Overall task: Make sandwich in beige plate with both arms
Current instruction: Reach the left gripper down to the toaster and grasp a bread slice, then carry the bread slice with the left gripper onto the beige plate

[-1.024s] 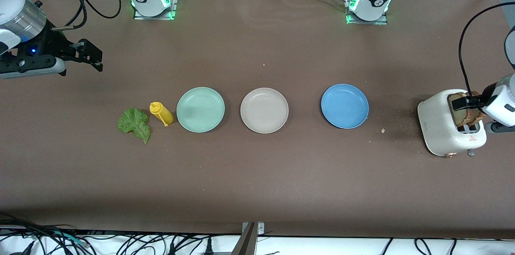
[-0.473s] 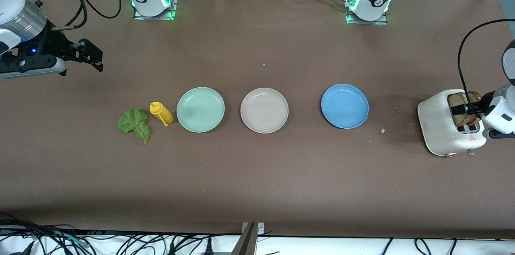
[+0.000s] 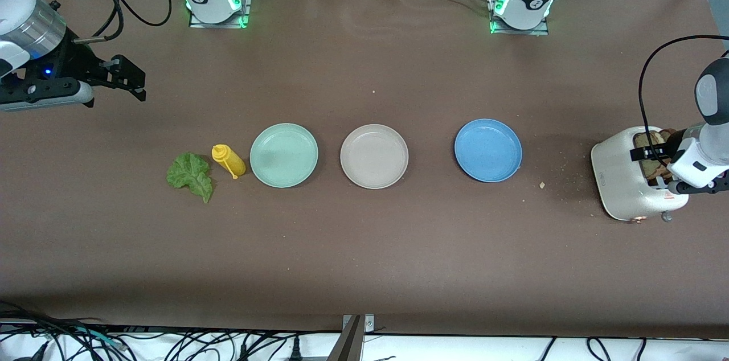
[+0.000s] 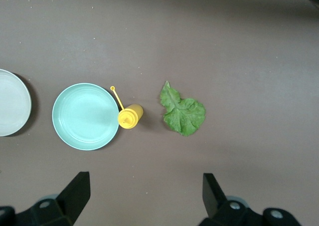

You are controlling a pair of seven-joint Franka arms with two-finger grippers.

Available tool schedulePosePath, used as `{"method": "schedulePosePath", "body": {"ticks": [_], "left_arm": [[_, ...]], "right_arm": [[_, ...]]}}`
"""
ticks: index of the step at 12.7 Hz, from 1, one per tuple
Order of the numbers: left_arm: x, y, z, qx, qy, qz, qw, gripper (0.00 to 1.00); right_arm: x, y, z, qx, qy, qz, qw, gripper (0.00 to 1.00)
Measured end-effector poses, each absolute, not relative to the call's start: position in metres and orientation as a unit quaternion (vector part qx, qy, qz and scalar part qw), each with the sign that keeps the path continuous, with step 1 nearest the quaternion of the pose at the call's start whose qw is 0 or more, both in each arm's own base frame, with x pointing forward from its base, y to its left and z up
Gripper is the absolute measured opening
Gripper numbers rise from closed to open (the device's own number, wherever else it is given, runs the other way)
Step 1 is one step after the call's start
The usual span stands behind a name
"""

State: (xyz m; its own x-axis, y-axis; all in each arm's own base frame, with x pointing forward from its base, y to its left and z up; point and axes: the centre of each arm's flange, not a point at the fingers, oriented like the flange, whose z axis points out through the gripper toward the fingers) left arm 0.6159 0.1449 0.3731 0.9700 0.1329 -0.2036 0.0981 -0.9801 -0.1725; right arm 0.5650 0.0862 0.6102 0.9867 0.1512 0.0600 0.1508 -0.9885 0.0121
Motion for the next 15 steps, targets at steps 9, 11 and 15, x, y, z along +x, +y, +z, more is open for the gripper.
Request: {"method": "schedulePosePath", "body": {"ticks": [9,11,15], "left_arm": [[0.607,0.147,0.41,-0.989,-0.064,0.1,0.088,0.12],[0.605,0.128,0.451,-0.991,-0.043,0.086,0.093,0.08],[0.609,0.007,0.5,-0.993,0.052,0.063,0.084,0.08]], "right_arm": [[0.565,0.088,0.61,0.997,0.077,0.031,0.004,1.0],[0.565,0.089,0.61,0.996,0.078,0.031,0.004,1.0],[0.565,0.089,0.611,0.996,0.078,0.031,0.004,1.0]]}}
